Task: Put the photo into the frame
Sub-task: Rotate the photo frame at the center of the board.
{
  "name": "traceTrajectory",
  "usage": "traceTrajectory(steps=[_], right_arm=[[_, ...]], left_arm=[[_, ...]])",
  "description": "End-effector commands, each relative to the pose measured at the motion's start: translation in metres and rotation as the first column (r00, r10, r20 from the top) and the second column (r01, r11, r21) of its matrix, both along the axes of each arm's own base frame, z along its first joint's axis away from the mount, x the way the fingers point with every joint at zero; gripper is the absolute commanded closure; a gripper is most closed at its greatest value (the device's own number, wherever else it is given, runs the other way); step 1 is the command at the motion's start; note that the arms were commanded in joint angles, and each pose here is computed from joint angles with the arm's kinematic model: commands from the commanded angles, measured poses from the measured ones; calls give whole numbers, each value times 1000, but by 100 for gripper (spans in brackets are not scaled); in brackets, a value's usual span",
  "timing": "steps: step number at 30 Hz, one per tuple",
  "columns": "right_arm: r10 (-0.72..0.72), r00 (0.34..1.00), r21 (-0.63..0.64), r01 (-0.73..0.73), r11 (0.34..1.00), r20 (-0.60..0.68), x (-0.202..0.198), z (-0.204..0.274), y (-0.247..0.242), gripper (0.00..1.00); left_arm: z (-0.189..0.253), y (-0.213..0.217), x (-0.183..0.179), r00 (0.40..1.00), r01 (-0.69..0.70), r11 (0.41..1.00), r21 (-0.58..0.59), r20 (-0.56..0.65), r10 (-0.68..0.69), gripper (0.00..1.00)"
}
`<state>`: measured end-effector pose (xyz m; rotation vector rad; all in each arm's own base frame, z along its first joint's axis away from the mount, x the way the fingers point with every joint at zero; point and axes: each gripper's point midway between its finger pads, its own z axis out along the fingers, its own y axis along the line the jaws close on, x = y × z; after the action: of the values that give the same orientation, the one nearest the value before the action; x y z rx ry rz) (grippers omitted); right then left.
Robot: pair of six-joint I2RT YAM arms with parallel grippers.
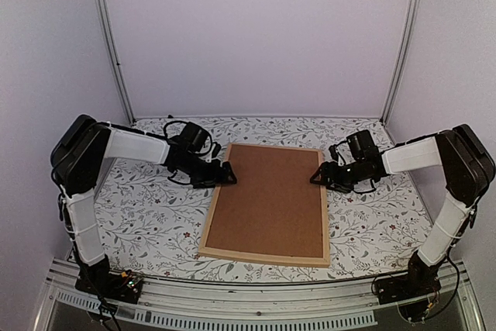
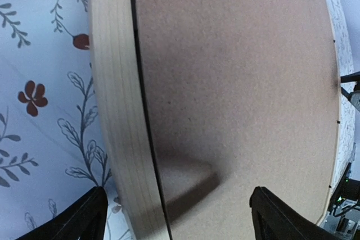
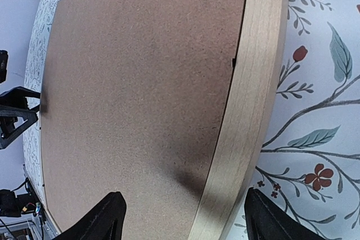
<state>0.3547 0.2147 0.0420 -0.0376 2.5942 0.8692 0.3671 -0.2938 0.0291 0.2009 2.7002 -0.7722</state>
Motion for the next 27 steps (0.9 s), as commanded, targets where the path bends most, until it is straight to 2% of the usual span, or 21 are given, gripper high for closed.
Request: traceTrajectory(steps=[1,11,19,23,27], right_arm=[[4,1000,14,-4,1000,4,2,2,5,24],[64,998,2,-64,998,22,25,7,19,24],[150,987,-14,-149,989,52,73,13,43,23],[146,987,-62,-142,988,63,99,10,45,23],[91,990,-167,-72,983,106,120,21,24,23]], left_arm=[[4,-13,-26,999,33,999,-38,-27,-34,9],[14,-36,-78,992,119,990,-78,-20,-121,11],[20,-38,-113,982,188,981,-54,11,-188,12],[21,-22,-111,985,166,986,22,41,-167,11],[38,-4,-88,981,123,985,124,134,-140,9]])
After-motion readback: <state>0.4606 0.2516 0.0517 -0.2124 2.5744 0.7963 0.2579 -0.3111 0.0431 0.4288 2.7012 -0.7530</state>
